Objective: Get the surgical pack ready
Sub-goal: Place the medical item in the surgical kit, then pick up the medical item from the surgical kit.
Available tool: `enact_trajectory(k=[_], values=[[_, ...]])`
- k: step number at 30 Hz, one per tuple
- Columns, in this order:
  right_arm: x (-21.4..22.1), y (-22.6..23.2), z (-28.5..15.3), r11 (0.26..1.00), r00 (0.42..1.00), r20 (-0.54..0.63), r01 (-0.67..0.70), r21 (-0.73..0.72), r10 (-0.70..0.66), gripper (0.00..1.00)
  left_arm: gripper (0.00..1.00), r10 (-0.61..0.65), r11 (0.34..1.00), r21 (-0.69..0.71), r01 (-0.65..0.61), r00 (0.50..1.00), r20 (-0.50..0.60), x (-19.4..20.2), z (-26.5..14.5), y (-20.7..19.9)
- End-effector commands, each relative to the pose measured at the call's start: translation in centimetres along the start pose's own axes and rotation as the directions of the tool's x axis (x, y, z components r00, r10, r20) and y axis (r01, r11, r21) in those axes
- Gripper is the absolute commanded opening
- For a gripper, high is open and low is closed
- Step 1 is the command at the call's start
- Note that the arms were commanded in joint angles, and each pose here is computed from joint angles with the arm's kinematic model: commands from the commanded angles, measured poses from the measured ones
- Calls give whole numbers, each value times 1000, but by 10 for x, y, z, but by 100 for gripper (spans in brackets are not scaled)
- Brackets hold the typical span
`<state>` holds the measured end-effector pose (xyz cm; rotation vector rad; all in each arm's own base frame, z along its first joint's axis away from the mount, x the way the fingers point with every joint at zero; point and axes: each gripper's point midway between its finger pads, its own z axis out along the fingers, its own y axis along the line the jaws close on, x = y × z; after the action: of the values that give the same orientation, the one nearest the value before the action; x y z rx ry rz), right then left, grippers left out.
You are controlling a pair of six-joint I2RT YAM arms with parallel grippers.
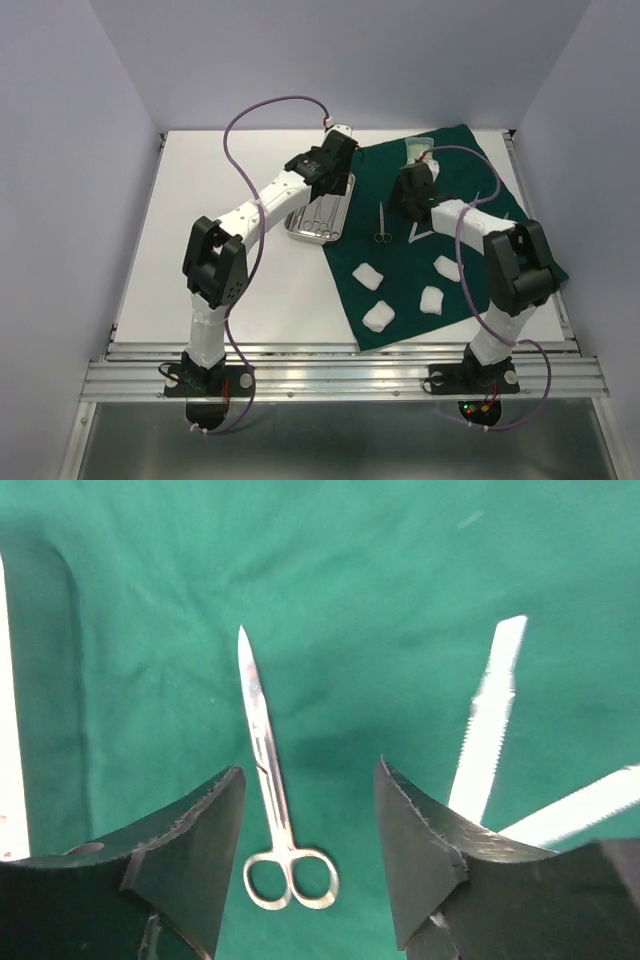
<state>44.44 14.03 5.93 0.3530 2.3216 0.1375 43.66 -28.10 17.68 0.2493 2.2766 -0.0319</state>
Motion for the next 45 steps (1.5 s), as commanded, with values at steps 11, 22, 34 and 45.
enact_trajectory(k=[11,22,34,45], values=[[-50,-148,-70,962,966,200,-201,182,164,65,56,11,987,159,2,997,-79,28,40,-135],[-39,-153,-76,964,973,180,-179,197,144,67,54,22,992,128,-13,997,-75,59,80,-160],[-35,-151,-73,965,975,163,-183,186,154,67,40,58,993,106,-49,995,-86,72,89,-164],[-32,-149,-74,969,978,149,-174,176,149,68,38,104,994,41,-102,993,-55,68,80,-156]])
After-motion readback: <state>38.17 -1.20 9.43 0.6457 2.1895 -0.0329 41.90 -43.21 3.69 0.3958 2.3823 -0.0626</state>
